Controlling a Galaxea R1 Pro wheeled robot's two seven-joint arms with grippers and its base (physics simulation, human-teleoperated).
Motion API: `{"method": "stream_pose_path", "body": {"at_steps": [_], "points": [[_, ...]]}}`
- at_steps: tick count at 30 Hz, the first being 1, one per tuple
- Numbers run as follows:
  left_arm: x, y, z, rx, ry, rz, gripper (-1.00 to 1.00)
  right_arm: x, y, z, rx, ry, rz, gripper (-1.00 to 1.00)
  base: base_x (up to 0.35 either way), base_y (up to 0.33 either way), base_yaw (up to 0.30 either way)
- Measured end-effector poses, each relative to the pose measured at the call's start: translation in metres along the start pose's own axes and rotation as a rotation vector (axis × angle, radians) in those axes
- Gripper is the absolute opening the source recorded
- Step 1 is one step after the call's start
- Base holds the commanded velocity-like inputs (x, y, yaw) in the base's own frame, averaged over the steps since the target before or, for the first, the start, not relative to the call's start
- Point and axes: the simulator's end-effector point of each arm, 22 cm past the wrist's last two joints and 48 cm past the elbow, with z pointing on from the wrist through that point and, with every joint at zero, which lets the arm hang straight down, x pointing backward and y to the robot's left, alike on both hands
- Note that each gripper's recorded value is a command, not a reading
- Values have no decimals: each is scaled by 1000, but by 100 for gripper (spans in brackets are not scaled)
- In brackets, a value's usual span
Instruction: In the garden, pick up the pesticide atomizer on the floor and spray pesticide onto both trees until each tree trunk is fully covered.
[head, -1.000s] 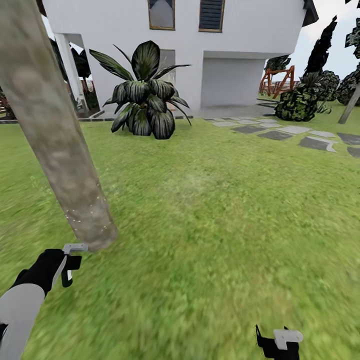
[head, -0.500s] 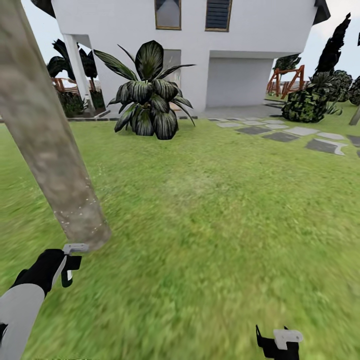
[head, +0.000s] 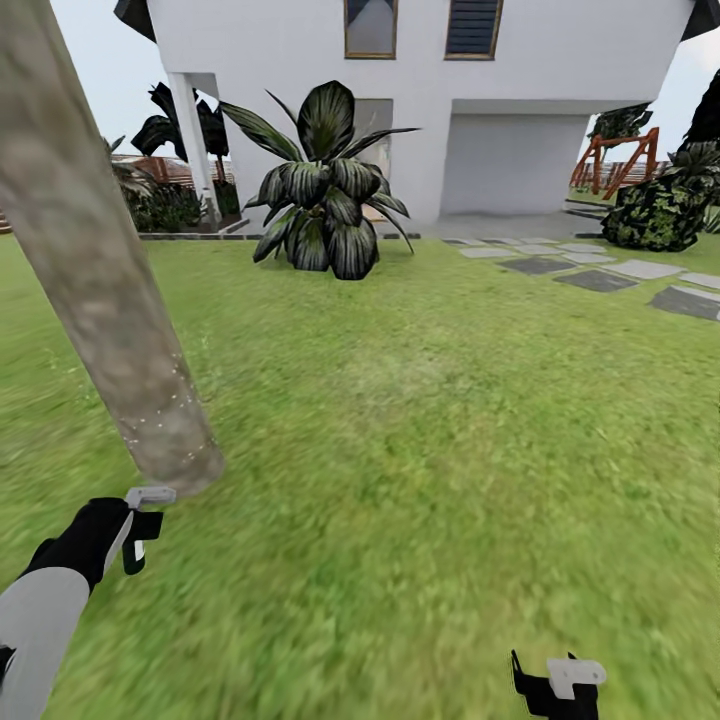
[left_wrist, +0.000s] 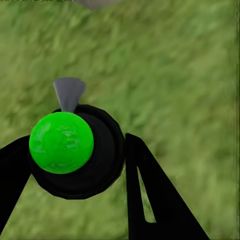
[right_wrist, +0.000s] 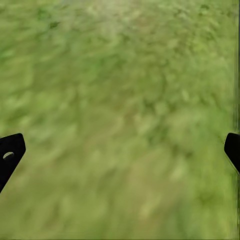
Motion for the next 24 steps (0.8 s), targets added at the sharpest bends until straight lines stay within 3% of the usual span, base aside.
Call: {"method": "stream_pose_path", "body": {"at_steps": [10, 24], "points": [[1, 0, 0, 0, 2, 0, -100, 0, 0, 0, 0, 0, 0, 100, 94, -268, 14], [1, 5, 0, -7, 3, 0, -100, 0, 1, 0, -1, 0, 1, 100, 147, -250, 262]]}}
